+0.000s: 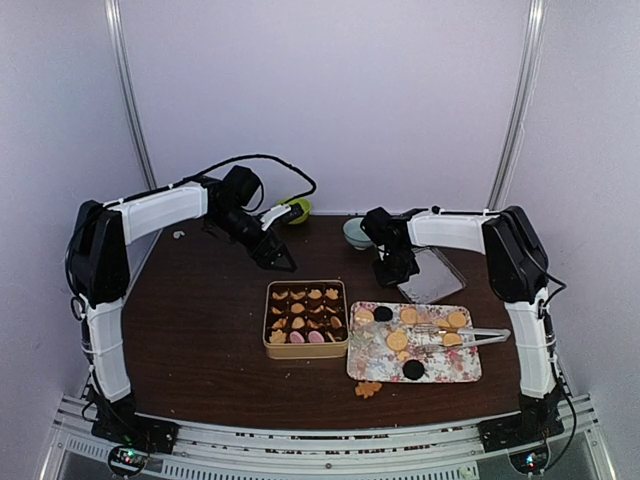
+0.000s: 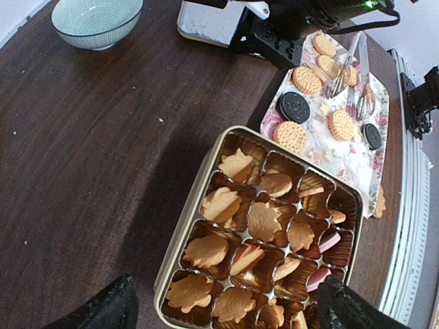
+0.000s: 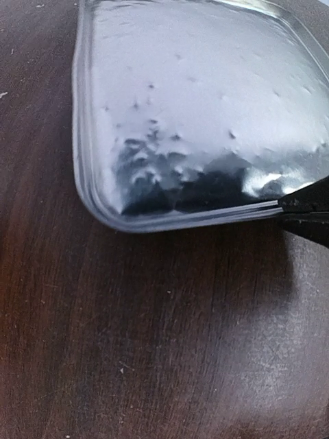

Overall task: Pack the cookies
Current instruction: Pick up the box lid from the center of the board.

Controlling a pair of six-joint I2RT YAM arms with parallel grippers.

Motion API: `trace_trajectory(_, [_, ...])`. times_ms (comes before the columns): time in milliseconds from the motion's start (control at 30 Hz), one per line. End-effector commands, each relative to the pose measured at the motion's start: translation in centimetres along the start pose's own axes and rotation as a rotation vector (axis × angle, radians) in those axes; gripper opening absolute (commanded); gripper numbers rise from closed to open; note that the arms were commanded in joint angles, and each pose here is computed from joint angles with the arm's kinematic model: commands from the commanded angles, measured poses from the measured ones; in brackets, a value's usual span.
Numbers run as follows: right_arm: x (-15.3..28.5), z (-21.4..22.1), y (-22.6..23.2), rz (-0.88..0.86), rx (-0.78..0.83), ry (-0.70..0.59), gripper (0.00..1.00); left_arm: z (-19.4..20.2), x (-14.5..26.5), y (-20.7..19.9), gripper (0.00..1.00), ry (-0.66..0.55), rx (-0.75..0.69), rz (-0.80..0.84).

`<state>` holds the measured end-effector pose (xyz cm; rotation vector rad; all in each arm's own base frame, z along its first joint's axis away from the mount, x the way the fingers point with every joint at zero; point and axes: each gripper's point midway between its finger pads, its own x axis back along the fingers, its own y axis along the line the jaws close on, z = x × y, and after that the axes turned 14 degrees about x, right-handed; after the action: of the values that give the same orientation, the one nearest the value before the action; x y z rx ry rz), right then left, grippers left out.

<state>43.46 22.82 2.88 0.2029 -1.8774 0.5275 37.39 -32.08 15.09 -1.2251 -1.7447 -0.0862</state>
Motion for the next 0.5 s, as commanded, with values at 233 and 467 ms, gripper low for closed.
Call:
trace_trajectory(233, [1.9, -0.5, -1.2, 0.071, 0.055, -0.012, 0.0, 0.3, 1.7, -1.3, 0.94, -0.013, -0.033, 0.009])
trace_trajectory(467, [7.0, -2.9, -4.4, 0.132, -0.023, -0.136, 0.0, 0.1, 3.3, -1.1, 0.98, -0.008, -0.025, -0.013])
